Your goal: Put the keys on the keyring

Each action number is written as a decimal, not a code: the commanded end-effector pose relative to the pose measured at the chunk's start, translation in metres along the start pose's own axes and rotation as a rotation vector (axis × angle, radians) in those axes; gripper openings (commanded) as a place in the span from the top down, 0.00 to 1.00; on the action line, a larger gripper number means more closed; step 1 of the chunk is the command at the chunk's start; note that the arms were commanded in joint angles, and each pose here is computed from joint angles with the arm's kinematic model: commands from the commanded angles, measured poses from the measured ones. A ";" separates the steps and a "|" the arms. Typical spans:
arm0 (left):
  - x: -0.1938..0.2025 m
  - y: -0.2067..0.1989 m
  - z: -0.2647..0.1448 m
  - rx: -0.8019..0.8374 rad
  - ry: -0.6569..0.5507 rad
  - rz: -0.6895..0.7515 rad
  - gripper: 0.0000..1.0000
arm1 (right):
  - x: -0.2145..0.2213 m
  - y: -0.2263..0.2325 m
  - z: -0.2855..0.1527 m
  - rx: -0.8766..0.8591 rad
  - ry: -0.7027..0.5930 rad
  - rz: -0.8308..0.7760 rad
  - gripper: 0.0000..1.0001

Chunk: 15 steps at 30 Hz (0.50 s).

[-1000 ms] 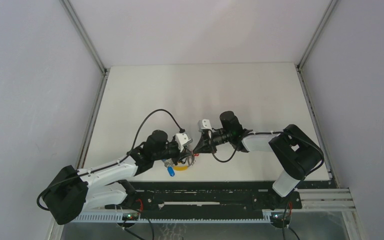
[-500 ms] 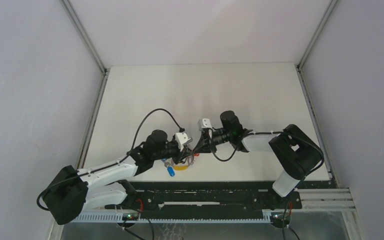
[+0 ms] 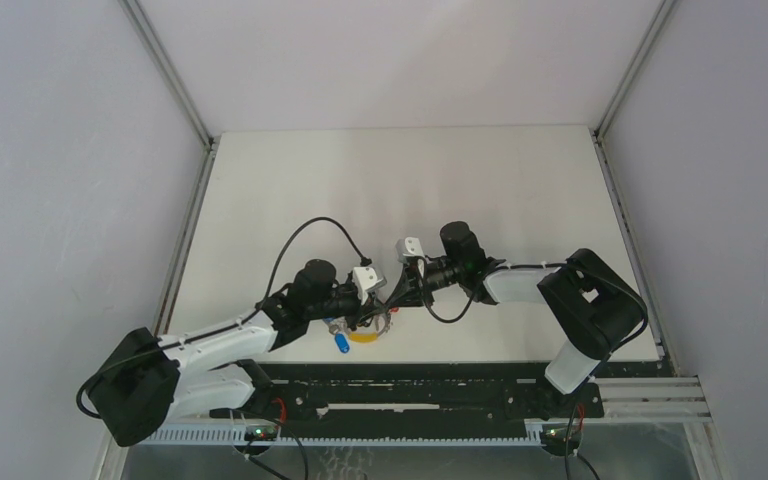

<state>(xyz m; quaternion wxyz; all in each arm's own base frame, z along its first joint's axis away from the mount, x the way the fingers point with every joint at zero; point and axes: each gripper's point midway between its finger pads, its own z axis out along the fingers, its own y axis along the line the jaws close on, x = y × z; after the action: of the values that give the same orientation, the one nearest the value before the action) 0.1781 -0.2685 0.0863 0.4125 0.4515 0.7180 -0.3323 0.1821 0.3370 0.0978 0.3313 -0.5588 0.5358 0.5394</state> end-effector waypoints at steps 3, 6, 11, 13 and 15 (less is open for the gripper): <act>-0.034 -0.008 0.004 0.060 -0.078 0.050 0.95 | -0.030 0.000 0.003 -0.027 -0.056 -0.097 1.00; -0.034 -0.008 0.004 0.062 -0.084 0.052 1.00 | -0.029 0.000 0.004 -0.027 -0.054 -0.097 1.00; -0.036 -0.002 0.001 0.017 -0.093 0.050 1.00 | -0.030 -0.004 0.000 0.012 -0.042 -0.082 0.98; -0.035 0.002 0.000 -0.002 -0.087 0.046 1.00 | -0.031 -0.006 -0.005 0.050 -0.033 -0.079 0.89; -0.034 0.005 0.000 -0.020 -0.076 0.041 1.00 | -0.030 -0.009 -0.011 0.108 -0.020 -0.074 0.83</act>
<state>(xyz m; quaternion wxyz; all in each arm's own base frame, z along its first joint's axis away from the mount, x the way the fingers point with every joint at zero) 0.1767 -0.2691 0.0847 0.4085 0.4531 0.7181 -0.3350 0.1854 0.3364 0.0990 0.3373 -0.5560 0.5443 0.5300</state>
